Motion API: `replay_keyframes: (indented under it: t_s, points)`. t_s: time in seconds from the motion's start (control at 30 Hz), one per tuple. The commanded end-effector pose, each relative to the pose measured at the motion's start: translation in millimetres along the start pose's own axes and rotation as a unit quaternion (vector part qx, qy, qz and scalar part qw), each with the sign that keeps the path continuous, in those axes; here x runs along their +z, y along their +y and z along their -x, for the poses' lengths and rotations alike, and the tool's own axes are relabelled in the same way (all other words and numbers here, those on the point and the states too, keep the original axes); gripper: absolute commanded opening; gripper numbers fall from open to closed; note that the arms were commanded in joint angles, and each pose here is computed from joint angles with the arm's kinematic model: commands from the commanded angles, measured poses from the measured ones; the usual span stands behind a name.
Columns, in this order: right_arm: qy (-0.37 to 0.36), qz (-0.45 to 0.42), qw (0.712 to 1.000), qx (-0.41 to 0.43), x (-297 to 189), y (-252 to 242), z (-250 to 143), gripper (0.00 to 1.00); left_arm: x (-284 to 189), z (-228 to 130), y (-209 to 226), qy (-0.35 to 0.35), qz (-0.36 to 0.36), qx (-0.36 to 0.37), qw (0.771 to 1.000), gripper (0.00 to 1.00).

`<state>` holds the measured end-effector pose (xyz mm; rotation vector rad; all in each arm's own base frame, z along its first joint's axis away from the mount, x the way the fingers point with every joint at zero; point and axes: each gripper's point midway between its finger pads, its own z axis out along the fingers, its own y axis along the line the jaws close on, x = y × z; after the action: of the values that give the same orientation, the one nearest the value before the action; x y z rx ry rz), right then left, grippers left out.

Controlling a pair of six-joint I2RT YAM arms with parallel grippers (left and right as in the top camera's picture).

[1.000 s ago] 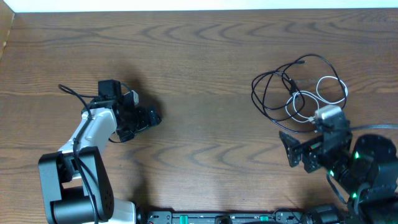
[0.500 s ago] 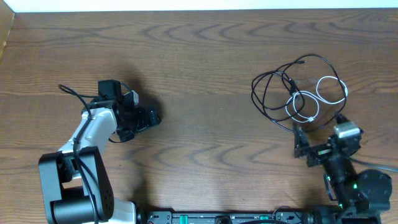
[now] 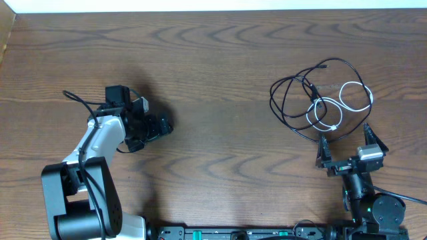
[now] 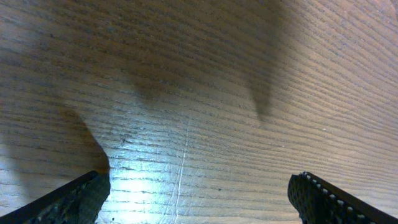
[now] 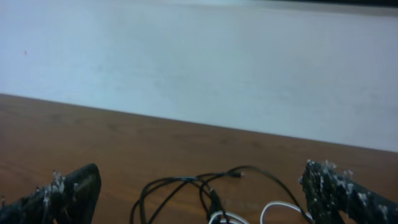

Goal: Untangle cables

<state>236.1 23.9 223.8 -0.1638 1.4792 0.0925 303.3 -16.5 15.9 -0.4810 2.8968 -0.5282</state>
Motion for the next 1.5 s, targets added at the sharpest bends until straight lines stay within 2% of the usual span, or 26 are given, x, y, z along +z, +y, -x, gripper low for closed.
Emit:
replay_keyframes:
  t_s: [0.0, 0.3, 0.4, 1.47]
  points:
    - [-0.006, -0.008, 1.000, -0.001, 0.1, -3.8, -3.7, 0.99, 1.7, -1.9, 4.1, 0.004, 0.006, 0.003, 1.000, 0.96]
    - [0.032, -0.009, 0.999, 0.008, 3.2, -4.7, -40.5, 0.99, 1.7, -1.9, 4.1, 0.004, 0.006, 0.003, 1.000, 0.96]
    - [0.074, -0.009, 0.997, 0.020, 1.6, -4.0, -65.3, 0.99, 1.7, -1.9, 4.1, 0.004, 0.006, 0.003, 1.000, 0.96]
    - [0.069, -0.011, 0.997, 0.018, 1.9, -4.9, -63.1, 0.99, 1.7, -1.9, 4.1, 0.004, 0.006, 0.003, 1.000, 0.96]
